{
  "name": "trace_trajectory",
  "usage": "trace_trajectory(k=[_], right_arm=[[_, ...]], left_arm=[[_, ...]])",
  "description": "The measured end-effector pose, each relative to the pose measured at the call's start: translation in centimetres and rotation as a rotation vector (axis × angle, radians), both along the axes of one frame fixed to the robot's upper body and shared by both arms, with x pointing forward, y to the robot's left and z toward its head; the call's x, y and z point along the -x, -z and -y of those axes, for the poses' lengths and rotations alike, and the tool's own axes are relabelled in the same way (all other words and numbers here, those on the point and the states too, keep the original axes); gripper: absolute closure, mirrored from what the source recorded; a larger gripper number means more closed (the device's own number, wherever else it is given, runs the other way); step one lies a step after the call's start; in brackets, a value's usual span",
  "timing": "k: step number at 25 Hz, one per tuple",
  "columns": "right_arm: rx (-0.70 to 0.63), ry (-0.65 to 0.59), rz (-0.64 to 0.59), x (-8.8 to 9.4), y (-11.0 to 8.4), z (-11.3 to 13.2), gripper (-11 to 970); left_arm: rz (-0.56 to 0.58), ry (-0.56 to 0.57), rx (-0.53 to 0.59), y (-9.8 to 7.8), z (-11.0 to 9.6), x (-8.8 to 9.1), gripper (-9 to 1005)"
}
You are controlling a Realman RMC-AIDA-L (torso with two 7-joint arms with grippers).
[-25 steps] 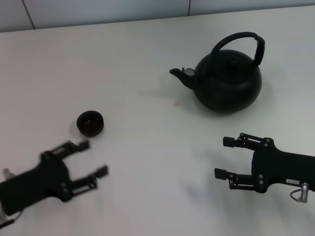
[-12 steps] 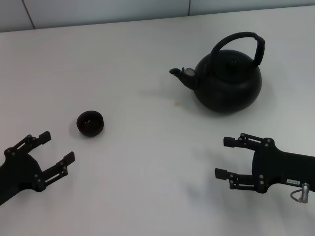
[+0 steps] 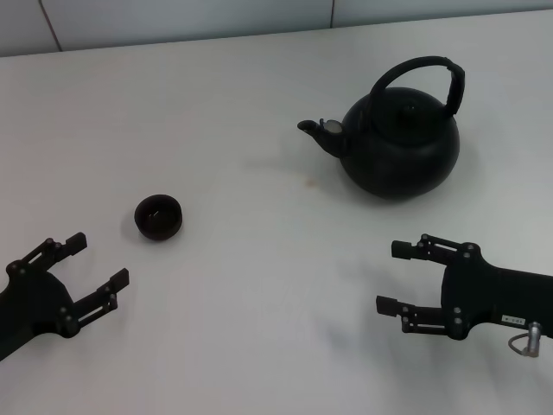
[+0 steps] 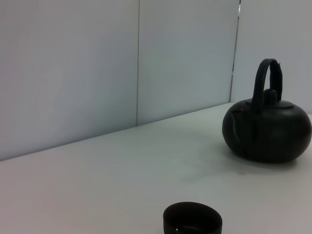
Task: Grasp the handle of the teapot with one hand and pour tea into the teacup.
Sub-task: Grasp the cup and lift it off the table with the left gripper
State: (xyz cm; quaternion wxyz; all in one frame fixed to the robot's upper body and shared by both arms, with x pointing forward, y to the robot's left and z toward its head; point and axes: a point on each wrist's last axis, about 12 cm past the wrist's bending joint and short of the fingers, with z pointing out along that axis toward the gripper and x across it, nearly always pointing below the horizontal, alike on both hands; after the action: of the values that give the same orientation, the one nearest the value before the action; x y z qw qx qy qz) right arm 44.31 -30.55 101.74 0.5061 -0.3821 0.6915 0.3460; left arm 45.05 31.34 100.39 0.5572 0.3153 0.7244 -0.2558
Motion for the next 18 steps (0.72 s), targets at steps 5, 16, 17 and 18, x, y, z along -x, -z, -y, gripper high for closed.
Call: trace_trajectory(k=[5,16,17,18], right_arm=[[-0.002,0.000,0.001,-0.1,0.0,-0.1,151],[-0.002,0.001,0.003,-0.1,0.0,-0.2,151],[-0.002,0.000,0.003,-0.1,0.0,-0.2,151],[-0.002,0.000,0.003,-0.1,0.0,-0.2,151]], left_arm=[[0.004,0.005,-0.001,-0.1,0.3,-0.4,184],[-0.008,0.032,-0.019,0.4,2.8,-2.7,195],[-0.008,0.032,-0.019,0.4,2.8,-2.7,196],[-0.010,0.031,-0.021,0.4,2.9,-2.8,198]])
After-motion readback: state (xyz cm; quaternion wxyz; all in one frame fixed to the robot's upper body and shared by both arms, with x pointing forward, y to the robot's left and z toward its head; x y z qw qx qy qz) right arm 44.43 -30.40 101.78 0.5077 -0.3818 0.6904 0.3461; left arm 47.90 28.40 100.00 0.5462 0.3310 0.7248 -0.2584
